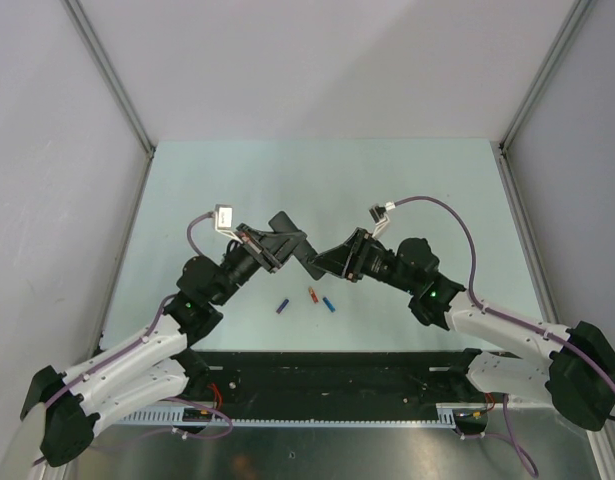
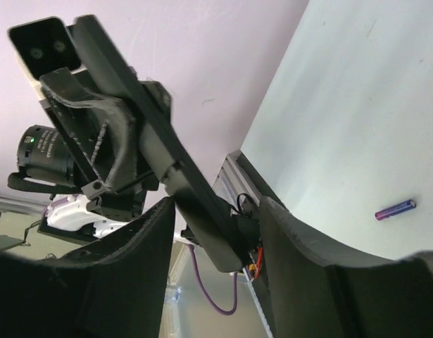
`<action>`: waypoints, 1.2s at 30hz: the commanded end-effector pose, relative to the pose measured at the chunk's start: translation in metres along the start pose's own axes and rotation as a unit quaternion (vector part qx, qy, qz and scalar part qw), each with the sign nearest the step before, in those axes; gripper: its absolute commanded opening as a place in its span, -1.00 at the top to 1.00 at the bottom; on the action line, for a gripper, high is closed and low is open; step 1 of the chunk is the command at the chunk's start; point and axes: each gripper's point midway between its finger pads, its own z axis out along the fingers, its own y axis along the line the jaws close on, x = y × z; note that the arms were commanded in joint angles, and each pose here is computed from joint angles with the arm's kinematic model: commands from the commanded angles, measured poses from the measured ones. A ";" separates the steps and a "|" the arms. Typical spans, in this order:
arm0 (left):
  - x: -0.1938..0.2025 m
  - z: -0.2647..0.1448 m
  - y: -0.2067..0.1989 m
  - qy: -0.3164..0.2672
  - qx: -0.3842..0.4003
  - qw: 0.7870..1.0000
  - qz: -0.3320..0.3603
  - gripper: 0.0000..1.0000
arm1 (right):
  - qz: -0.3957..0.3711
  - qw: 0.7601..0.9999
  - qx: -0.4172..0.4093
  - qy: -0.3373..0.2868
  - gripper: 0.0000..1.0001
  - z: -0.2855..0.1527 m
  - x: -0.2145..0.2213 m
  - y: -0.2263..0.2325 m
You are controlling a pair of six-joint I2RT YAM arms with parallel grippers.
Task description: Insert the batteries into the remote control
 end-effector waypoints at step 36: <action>0.032 0.021 0.032 0.096 -0.016 0.989 -0.114 1.00 | -0.347 0.880 0.294 0.134 -0.66 -0.035 0.018 -0.023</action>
